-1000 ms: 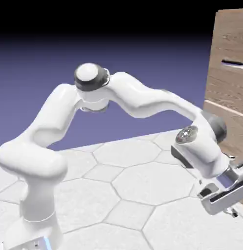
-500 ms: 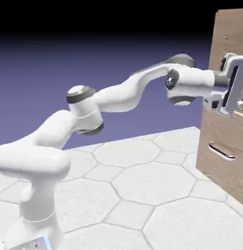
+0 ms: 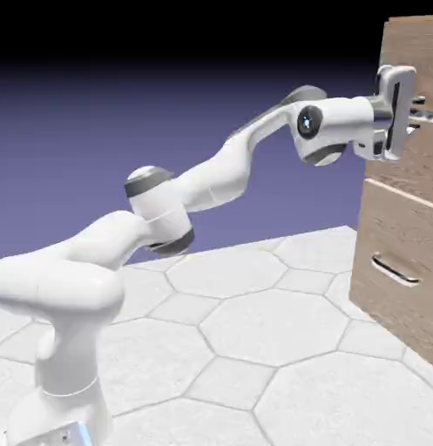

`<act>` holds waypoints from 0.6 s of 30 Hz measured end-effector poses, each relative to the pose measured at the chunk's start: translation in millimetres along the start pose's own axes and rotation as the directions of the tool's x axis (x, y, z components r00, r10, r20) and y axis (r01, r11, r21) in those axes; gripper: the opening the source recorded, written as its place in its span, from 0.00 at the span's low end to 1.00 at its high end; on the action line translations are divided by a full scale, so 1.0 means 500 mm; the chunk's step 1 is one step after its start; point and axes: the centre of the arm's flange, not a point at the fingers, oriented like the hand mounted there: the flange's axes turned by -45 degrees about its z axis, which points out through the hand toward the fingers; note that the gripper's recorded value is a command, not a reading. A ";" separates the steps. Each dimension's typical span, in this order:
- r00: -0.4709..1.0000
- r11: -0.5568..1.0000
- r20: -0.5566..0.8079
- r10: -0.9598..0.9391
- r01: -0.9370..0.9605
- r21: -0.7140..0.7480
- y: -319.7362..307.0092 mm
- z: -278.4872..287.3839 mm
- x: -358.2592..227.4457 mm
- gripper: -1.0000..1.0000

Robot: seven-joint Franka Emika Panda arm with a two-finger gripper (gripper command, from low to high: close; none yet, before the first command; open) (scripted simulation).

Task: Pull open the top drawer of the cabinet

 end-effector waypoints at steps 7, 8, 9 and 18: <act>1.000 1.000 0.000 0.000 0.000 0.000 0.000 -0.120 0.000 0.00; 1.000 1.000 0.000 0.000 0.000 0.001 0.000 -0.139 0.000 0.00; 1.000 1.000 0.000 0.000 0.000 0.001 0.000 -0.158 0.000 0.00; 1.000 1.000 0.000 0.000 0.000 0.001 -0.001 -0.353 0.000 0.00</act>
